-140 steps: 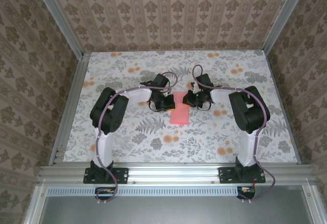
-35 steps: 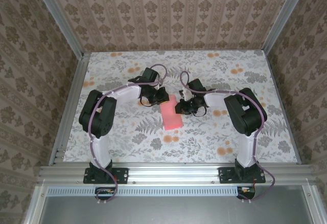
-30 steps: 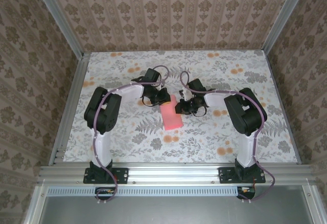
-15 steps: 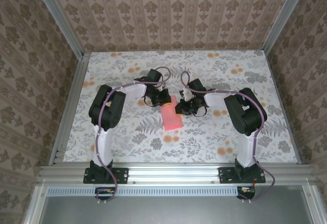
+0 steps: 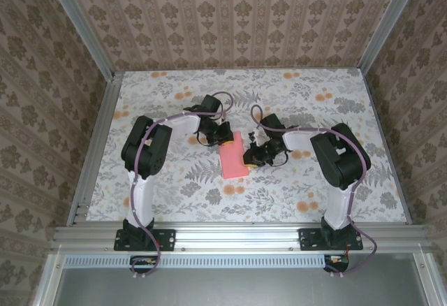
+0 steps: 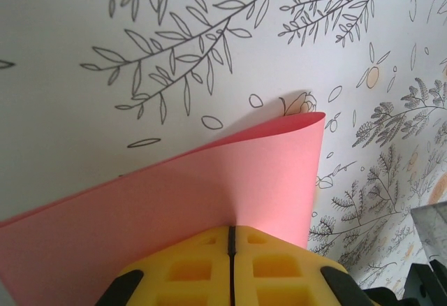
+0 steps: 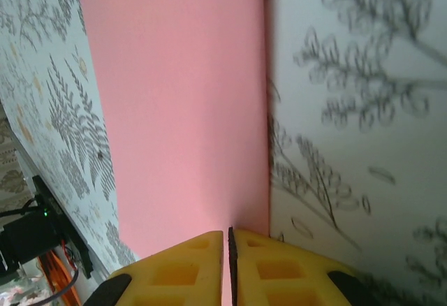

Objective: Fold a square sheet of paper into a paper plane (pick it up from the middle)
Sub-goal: Fold the square sheet of paper in half at the center of the table.

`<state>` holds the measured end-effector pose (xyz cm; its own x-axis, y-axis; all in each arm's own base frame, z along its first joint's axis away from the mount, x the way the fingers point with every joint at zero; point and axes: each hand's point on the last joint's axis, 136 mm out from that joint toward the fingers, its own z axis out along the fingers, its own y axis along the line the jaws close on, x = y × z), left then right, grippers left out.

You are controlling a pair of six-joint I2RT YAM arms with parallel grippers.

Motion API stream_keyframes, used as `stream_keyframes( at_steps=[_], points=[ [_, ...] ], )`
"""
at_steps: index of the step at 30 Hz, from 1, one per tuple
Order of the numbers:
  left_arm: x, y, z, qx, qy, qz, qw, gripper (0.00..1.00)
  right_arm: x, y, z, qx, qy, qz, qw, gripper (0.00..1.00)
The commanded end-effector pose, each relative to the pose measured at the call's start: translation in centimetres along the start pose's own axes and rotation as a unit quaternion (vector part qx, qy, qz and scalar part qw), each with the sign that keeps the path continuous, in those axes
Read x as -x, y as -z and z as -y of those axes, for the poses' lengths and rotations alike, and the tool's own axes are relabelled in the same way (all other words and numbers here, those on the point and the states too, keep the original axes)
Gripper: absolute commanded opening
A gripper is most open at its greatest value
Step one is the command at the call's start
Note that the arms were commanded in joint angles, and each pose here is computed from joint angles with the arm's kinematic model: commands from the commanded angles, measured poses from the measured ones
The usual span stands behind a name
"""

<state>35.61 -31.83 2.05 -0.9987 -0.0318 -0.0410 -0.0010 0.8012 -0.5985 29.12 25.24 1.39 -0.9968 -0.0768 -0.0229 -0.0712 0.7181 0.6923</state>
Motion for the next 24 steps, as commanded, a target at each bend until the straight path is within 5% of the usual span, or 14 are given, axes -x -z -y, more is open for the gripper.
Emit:
stream_keyframes(
  at_steps=[1, 12, 19, 24],
  points=[
    [-1.9, -1.7, -4.9, 0.079, 0.027, -0.023, 0.996, 0.08, -3.3, 0.4, 0.5, -0.009, -0.028, -0.042, 0.999, 0.14],
    [-1.8, -1.9, -4.8, 0.076, 0.024, -0.023, 0.997, 0.08, -6.7, 1.2, 2.1, -0.056, -0.032, -0.062, 0.996, 0.14],
    [-1.4, -1.5, -2.8, 0.053, -0.011, -0.022, 0.998, 0.08, -0.1, 5.2, -4.4, -0.007, 0.053, 0.079, 0.995, 0.18],
    [-0.4, -0.2, -0.5, 0.033, -0.038, -0.010, 0.999, 0.08, 4.8, 4.7, -4.9, -0.029, 0.063, 0.118, 0.991, 0.17]
  ],
)
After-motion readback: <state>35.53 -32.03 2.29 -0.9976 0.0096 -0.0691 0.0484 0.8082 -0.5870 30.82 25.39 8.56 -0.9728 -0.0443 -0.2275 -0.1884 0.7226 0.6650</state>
